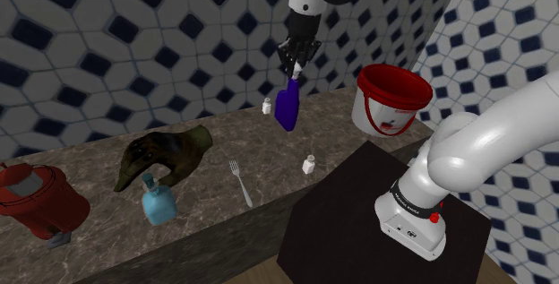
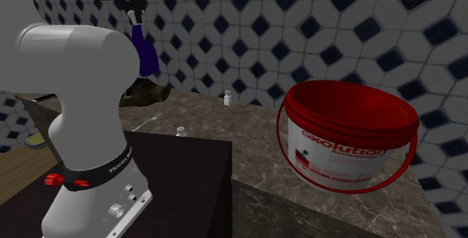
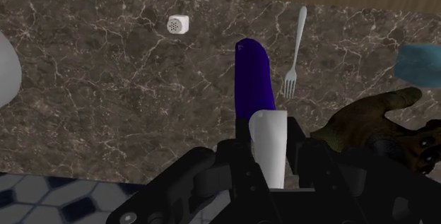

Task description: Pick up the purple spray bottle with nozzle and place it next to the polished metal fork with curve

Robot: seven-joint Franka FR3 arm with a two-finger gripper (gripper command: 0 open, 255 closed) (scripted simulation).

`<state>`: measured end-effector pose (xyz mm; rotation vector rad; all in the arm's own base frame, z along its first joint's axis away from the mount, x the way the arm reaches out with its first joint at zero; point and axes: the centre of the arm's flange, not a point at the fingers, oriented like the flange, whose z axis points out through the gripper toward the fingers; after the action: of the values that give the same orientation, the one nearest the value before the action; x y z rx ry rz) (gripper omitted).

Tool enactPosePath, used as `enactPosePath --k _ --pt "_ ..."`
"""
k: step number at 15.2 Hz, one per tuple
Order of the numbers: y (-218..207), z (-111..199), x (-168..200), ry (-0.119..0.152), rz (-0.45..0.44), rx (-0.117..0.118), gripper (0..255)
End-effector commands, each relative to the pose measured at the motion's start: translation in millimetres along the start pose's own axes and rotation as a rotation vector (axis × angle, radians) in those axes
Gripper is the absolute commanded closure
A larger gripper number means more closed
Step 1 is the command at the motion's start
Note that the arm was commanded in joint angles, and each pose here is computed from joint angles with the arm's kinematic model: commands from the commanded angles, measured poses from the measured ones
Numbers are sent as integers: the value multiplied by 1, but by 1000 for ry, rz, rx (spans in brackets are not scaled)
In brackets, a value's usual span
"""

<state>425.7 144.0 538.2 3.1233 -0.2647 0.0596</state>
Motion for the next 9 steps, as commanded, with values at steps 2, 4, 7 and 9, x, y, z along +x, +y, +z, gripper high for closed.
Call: enactPosePath --k 2,4,7,9 --pt "-3 13 -2 0 1 0 255" --pt "-3 23 -2 0 1 0 255" --pt "-4 39 -3 0 1 0 255" --pt "-4 49 -3 0 1 0 255"
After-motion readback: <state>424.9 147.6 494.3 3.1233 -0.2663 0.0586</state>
